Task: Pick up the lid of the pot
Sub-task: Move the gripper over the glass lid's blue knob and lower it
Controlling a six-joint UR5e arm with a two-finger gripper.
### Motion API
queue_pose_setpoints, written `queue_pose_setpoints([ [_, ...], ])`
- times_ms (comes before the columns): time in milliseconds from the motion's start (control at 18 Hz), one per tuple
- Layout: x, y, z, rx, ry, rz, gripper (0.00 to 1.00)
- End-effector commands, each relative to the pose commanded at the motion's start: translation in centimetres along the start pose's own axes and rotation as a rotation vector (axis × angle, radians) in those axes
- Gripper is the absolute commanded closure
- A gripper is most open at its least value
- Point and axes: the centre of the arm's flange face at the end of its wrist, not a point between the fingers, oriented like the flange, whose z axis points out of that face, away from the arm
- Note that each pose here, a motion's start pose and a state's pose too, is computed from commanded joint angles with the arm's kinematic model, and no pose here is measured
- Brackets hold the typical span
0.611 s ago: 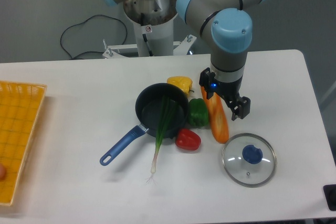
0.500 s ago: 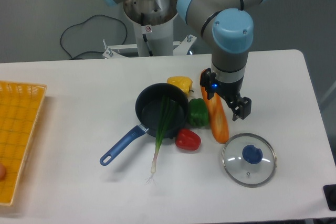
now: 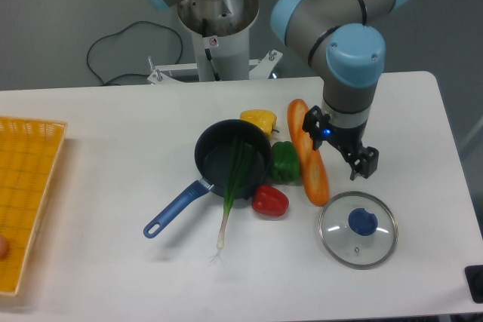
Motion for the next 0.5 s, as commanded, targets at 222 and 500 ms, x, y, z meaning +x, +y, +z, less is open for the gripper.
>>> queue_pose_setpoints([
  [222, -0.6, -0.5, 2.5, -0.002, 0.009, -0.003, 0.0],
  [500, -1.4, -0.8, 3.4, -0.002, -0.018, -0.108, 0.0],
])
